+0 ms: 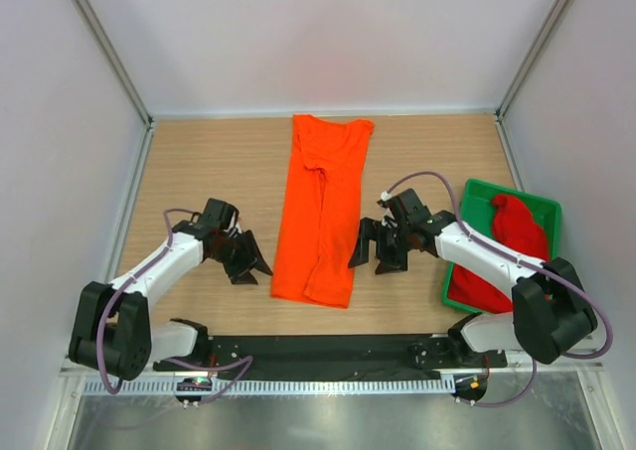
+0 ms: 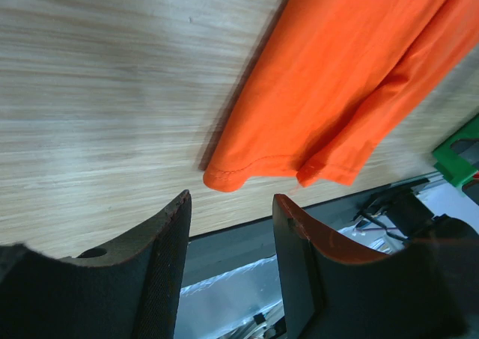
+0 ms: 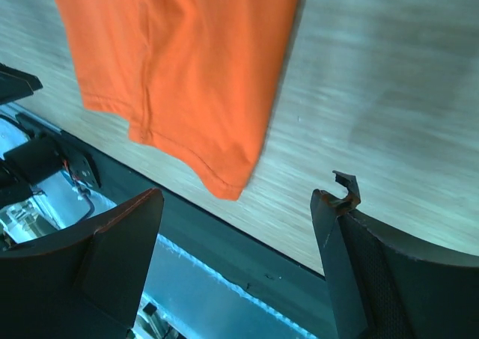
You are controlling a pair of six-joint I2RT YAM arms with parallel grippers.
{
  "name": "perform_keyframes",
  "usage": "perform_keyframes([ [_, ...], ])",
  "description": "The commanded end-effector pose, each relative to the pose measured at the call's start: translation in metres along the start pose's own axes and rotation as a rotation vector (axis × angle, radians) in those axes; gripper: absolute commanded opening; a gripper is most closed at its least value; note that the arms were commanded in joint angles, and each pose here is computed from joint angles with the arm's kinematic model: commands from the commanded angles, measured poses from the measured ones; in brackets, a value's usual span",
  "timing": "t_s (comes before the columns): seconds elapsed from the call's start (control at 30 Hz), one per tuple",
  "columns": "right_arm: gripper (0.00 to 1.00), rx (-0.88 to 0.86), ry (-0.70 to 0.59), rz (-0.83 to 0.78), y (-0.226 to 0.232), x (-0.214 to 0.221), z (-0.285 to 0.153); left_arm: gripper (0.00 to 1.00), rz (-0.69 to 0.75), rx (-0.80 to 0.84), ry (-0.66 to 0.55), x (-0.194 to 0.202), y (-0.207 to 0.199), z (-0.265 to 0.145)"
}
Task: Fold and stack the t-shirts
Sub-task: Fold the tshirt
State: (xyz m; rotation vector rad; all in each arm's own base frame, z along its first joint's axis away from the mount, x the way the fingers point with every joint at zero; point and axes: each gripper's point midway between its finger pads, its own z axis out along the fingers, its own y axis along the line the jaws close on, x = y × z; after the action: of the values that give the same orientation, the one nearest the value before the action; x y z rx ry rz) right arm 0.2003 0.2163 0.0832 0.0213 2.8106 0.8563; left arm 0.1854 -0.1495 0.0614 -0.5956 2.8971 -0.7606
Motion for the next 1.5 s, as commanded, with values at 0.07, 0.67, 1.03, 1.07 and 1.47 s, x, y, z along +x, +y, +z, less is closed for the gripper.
perform_keyframes([
  [0.07,0.87,-0.084,0.014,0.053,0.016,0.024,0.012,0.49,-0.011,-0.057,0.015,0.010,0.008,0.009],
  [0.67,0.59,0.163,0.070,0.177,-0.002,0.060,0.041,0.42,0.073,-0.307,-0.013,0.023,0.002,0.027],
  [1.03,0.56,0.190,0.108,0.173,0.004,0.063,0.052,0.44,0.114,-0.375,0.000,0.028,0.000,0.036],
  [1.07,0.56,0.192,0.118,0.168,0.006,0.064,0.054,0.44,0.113,-0.382,0.003,0.029,0.002,0.036],
  [1.47,0.49,0.182,0.156,0.168,0.014,0.072,0.063,0.42,0.125,-0.375,0.019,0.030,0.001,0.043],
])
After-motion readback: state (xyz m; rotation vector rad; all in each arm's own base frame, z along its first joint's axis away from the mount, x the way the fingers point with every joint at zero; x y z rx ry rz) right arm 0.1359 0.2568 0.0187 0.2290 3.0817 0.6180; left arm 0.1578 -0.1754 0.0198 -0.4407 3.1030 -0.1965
